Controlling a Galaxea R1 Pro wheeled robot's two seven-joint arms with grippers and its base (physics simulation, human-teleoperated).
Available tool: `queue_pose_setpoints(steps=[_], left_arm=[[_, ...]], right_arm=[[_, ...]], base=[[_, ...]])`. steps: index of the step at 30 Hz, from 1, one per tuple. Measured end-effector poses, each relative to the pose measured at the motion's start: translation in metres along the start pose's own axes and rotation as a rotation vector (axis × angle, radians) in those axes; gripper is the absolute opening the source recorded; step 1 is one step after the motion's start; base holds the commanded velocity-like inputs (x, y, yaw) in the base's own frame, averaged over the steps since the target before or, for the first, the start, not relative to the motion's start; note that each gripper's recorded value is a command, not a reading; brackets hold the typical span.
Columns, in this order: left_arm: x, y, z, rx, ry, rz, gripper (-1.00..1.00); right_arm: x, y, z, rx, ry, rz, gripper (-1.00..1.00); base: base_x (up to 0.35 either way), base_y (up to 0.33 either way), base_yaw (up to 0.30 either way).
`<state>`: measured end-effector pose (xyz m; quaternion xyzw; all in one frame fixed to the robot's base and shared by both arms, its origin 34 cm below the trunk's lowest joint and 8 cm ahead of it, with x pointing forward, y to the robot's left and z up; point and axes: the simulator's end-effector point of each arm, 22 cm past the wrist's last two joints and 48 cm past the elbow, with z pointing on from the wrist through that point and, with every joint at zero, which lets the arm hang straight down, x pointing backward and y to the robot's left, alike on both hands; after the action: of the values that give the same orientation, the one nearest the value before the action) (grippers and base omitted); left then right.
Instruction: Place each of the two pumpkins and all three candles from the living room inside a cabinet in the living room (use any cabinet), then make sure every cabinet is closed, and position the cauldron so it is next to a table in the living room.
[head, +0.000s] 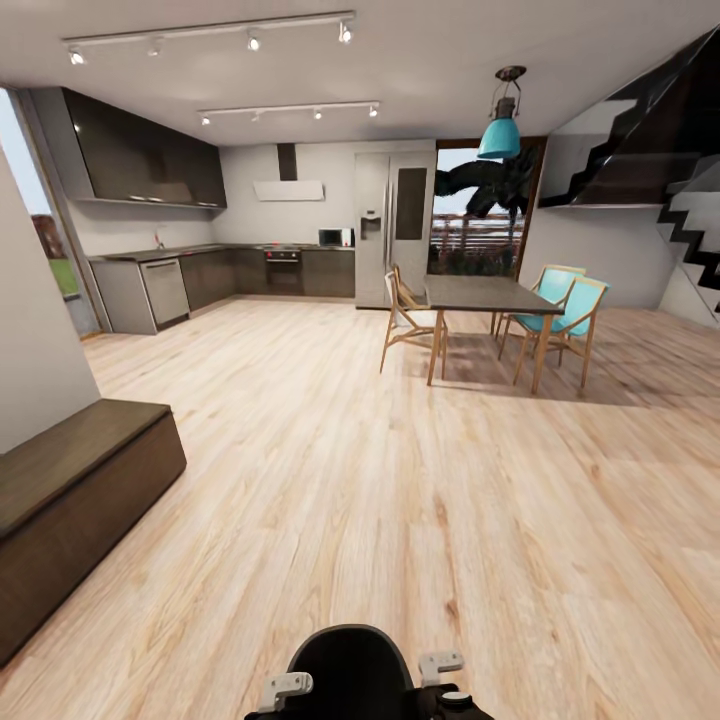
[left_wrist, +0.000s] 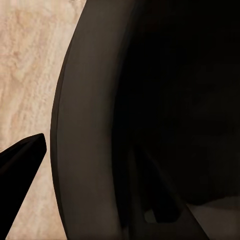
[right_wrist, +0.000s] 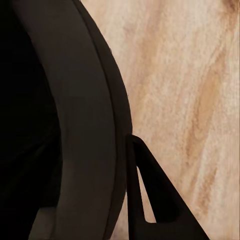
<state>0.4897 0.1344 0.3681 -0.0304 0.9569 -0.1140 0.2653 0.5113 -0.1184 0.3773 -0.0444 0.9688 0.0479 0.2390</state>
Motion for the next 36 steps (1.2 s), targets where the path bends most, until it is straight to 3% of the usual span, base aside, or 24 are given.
queue_pose_setpoints(steps=[30,36], left_arm=[[-0.039,-0.014,-0.046,0.000,0.000,-0.001,-1.00],[-0.040,-0.014,-0.046,0.000,-0.003,0.001,-1.00]], right_arm=[[-0.038,0.006,-0.049,-0.012,-0.001,0.003,-1.00],[-0.038,0.006,-0.049,-0.012,-0.002,0.004,-1.00]], base=[[0.000,0.000,0.000],[0.000,0.000,0.000]])
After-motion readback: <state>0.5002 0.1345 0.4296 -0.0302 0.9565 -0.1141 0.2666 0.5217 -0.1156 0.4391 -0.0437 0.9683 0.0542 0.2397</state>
